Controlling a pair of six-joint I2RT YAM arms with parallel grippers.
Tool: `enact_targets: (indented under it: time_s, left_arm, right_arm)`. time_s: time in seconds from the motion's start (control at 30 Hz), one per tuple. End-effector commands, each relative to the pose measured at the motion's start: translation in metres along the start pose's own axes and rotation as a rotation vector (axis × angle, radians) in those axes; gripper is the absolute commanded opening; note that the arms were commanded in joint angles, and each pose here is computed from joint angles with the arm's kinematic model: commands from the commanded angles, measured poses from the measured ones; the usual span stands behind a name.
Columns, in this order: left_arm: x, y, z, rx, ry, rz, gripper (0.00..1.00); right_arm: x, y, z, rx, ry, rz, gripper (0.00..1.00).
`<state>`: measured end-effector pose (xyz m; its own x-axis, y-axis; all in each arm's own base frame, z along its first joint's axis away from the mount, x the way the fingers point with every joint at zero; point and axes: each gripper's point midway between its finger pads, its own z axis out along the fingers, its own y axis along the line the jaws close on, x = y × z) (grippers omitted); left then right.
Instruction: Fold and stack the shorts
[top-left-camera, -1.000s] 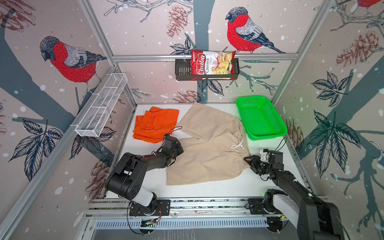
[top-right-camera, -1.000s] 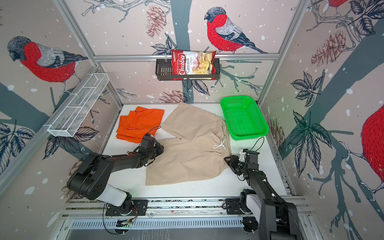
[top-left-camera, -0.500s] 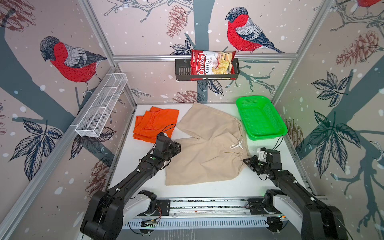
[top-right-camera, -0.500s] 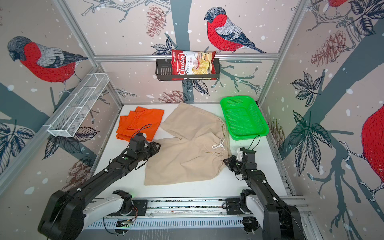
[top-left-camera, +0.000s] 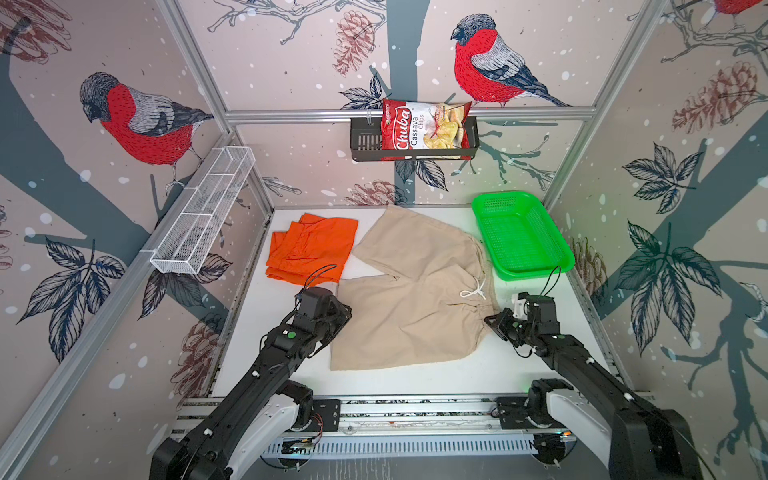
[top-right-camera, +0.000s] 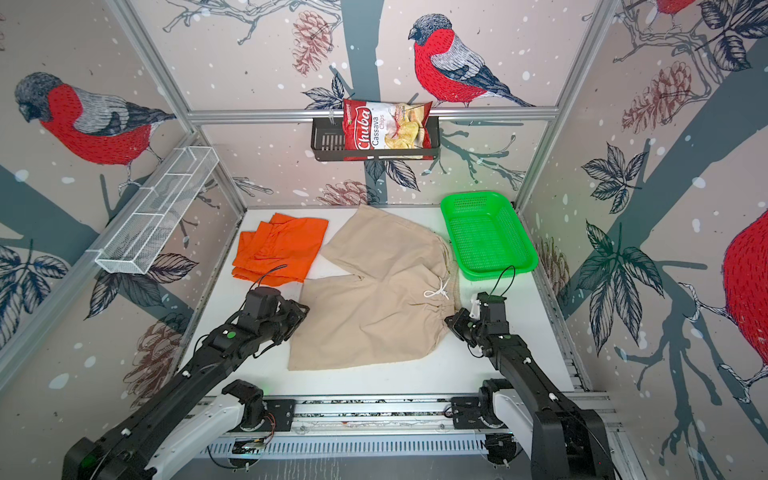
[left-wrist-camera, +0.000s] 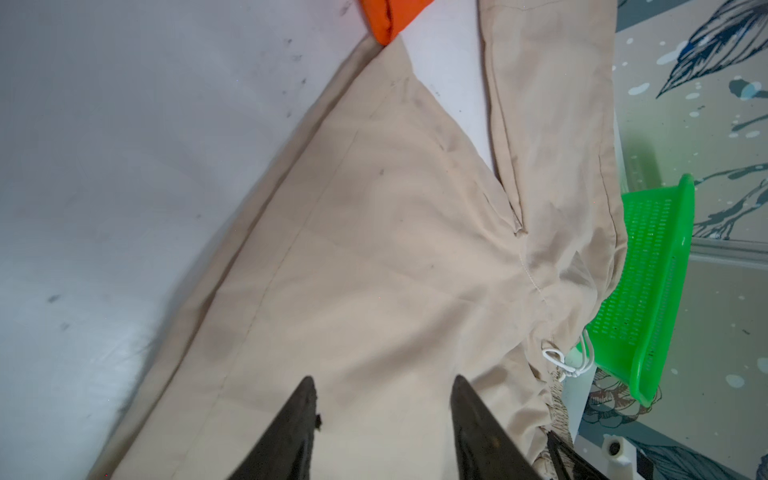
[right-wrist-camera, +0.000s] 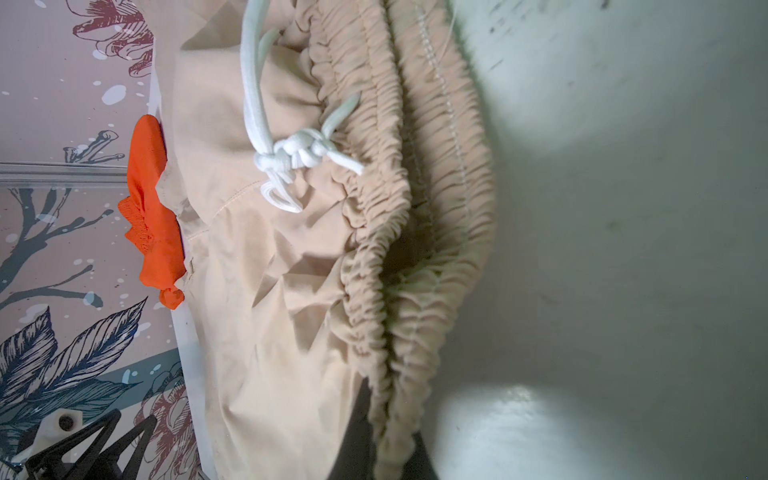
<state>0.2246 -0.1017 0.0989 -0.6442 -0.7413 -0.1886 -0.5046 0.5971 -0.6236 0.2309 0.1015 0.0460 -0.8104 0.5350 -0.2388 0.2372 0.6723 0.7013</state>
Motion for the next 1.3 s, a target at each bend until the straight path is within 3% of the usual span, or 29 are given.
enact_targets:
  time_s: [0.0, 0.13, 0.3, 1.27]
  left_arm:
    - [0.018, 0.036, 0.000, -0.114, 0.060, -0.125, 0.53]
    - [0.040, 0.075, 0.001, -0.210, 0.120, -0.190, 0.53]
    - [0.054, 0.092, -0.006, -0.245, 0.157, -0.249, 0.53]
    - [0.069, 0.111, -0.018, -0.387, 0.234, -0.260, 0.51]
  right_arm:
    - [-0.001, -0.002, -0.001, 0.021, -0.010, -0.005, 0.01]
    - [0.001, -0.002, 0.000, 0.022, -0.006, -0.004, 0.01]
    - [0.002, -0.004, 0.001, 0.031, -0.004, -0.006, 0.01]
    - [0.003, -0.005, 0.004, 0.041, 0.003, -0.010, 0.01]
